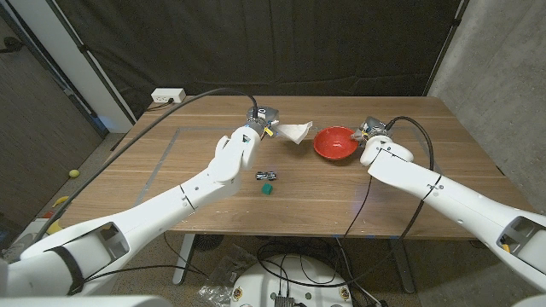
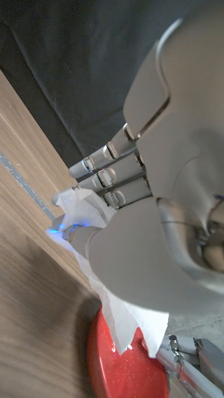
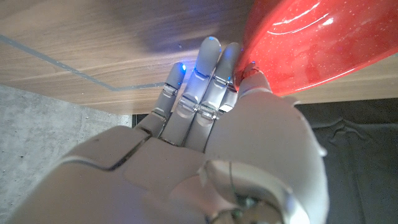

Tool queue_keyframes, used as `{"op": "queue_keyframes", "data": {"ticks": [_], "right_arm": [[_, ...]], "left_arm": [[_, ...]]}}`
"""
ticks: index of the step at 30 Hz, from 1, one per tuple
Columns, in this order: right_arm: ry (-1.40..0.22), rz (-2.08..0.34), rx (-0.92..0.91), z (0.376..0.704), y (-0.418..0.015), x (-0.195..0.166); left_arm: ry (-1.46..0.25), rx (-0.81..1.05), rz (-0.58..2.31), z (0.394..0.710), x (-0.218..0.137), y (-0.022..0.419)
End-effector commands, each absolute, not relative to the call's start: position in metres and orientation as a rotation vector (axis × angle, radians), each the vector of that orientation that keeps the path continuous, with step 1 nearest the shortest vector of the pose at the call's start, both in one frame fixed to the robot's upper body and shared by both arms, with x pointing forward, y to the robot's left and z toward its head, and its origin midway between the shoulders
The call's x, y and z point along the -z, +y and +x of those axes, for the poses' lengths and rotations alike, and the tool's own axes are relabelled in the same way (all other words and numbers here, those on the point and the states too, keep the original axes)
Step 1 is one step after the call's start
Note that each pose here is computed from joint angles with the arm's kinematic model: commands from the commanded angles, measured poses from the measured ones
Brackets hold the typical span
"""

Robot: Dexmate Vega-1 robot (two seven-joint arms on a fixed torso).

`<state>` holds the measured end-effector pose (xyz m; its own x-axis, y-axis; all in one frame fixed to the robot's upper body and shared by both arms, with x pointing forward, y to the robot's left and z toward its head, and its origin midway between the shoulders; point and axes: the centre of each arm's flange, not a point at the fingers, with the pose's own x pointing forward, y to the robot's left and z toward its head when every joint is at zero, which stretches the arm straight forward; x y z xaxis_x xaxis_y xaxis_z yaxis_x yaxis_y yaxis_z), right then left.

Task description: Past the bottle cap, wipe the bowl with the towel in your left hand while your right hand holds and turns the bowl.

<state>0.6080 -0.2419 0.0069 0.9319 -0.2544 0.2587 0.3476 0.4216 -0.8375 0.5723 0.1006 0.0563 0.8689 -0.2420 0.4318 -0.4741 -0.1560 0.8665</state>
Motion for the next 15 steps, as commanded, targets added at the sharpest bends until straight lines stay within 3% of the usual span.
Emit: {"op": "queue_keyframes", "data": {"ticks": [1, 15], "right_arm": [[-0.014, -1.130, 0.319, 0.6110, -0.2416, -0.0021], [-0.014, -1.121, 0.308, 0.6099, -0.2425, -0.0003]], "left_arm": [[-0.458, -0.217, 1.833, 0.5795, -0.0531, 0.1002], [-0.320, -0.182, 1.958, 0.5861, -0.0498, 0.0937]]}}
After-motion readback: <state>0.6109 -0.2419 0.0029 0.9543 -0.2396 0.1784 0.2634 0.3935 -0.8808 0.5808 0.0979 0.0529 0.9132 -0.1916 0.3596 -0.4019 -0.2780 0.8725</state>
